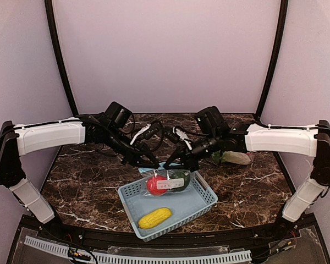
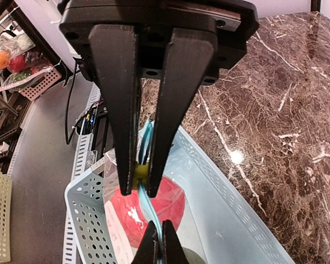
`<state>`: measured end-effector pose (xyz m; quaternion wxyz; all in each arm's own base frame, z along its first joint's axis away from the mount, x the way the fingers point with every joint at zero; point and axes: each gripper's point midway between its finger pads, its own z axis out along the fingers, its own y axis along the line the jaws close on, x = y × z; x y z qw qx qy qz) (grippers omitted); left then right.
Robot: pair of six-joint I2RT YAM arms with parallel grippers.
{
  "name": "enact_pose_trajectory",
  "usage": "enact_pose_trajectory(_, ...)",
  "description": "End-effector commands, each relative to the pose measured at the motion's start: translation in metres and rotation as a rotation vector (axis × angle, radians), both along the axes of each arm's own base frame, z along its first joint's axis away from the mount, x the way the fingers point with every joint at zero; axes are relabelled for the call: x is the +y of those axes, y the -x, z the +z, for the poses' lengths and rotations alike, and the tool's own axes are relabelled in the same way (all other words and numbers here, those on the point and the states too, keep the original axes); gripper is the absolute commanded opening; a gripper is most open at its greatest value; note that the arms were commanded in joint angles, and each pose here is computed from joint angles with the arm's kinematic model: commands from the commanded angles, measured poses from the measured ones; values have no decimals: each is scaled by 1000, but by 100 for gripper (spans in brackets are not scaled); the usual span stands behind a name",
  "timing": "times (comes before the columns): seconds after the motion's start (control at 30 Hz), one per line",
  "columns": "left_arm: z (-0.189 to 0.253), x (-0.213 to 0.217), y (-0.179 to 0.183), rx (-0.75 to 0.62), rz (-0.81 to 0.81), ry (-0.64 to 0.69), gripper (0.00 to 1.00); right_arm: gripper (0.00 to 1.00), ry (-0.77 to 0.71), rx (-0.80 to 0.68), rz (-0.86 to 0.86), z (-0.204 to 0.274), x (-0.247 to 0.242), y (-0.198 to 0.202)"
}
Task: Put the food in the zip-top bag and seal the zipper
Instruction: Hold the zipper food storage bag, then pass from the right arm to the left
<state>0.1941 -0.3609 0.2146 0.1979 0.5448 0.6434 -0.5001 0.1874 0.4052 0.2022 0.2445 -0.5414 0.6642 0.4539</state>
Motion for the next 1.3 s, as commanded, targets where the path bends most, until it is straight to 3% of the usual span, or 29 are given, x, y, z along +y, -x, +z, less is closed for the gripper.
enact_pose_trajectory(0.0,13,-2,3,-9,-19,27,12,0,-36,-38,-25,14,-3,2)
enact_pose_trajectory(0.1,16,-2,2,-9,-11,33,46,0,-63,-68,-51,25,-7,1)
enact_pose_trajectory(0.17,15,-2,0,-13,0,27,58,0,-69,-77,-61,29,-10,2)
enact_pose_trajectory(0.23,14,-1,-1,-15,5,21,62,0,-71,-83,-69,31,-12,2)
enact_pose_trajectory(0.4,19,0,-5,-37,24,32,50,0,-61,-78,-74,28,-13,2)
enact_pose_trajectory(0.7,31,11,-16,-90,83,60,51,0,-53,-70,-73,27,-13,2)
enact_pose_trajectory(1.03,29,13,-19,-94,92,47,27,0,-53,-75,-78,29,-14,2)
enact_pose_trajectory(1.27,26,12,-19,-71,90,47,29,0,-50,-75,-80,28,-13,1)
